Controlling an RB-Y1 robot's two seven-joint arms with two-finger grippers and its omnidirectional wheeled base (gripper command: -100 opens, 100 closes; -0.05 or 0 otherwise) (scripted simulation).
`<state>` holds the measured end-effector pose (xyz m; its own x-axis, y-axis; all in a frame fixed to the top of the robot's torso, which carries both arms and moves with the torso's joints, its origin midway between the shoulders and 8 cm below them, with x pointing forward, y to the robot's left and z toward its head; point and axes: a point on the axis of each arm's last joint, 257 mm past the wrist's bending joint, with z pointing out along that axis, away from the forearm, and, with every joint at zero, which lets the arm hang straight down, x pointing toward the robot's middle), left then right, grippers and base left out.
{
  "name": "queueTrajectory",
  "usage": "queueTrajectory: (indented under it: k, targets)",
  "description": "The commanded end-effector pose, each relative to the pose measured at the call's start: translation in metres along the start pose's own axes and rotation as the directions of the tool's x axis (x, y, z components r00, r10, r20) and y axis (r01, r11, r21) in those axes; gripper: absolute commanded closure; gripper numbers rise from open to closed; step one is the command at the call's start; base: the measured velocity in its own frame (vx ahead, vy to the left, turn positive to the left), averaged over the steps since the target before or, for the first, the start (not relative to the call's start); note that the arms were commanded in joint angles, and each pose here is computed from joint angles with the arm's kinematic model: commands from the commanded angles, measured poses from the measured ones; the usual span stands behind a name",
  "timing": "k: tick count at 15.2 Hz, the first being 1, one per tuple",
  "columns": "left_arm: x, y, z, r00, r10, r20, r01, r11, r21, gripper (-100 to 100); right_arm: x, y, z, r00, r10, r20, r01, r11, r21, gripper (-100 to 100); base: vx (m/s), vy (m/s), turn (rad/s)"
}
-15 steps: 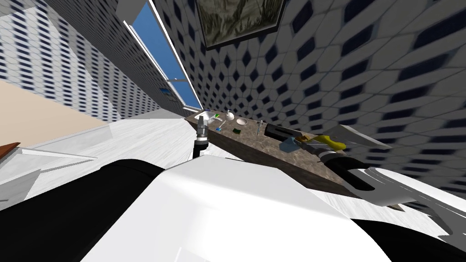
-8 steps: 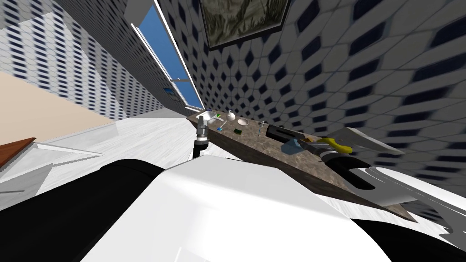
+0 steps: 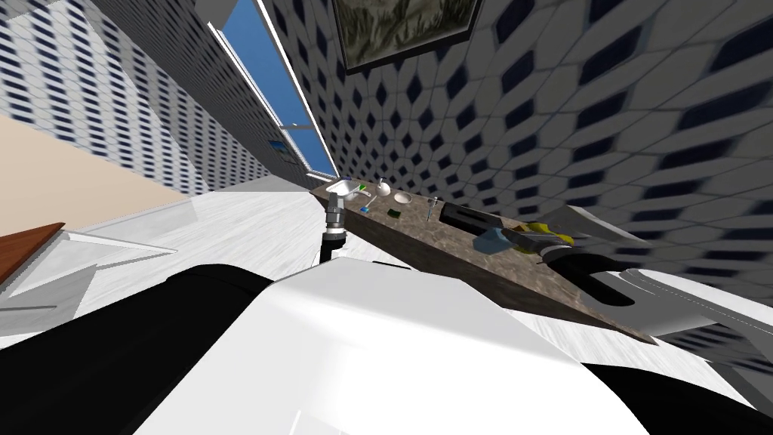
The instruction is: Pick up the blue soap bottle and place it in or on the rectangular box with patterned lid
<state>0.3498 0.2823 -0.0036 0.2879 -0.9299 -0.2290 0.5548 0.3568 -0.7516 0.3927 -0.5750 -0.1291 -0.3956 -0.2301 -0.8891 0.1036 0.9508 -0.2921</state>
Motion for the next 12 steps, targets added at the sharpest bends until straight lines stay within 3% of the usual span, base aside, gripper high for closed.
queueTrajectory:
  k: [1, 7, 12]
  targets:
    - [0.000, 0.000, 0.000, 1.000, 0.000, 0.000, 0.000, 1.000, 0.000, 0, -0.013, -0.020, 0.005, 1.000, 0.021, -0.001, -0.021, 0.999, 0.042, 100, -0.184, -0.132, -0.013]
    - [0.000, 0.000, 0.000, 1.000, 0.000, 0.000, 0.000, 1.000, 0.000, 0, -0.045, -0.056, 0.016, 0.998, 0.063, 0.008, -0.064, 0.991, 0.118, 100, -0.113, -0.124, -0.002]
    - [0.000, 0.000, 0.000, 1.000, 0.000, 0.000, 0.000, 1.000, 0.000, 0, -0.087, -0.087, 0.026, 0.993, 0.110, 0.036, -0.115, 0.975, 0.190, 100, -0.105, -0.125, -0.001]
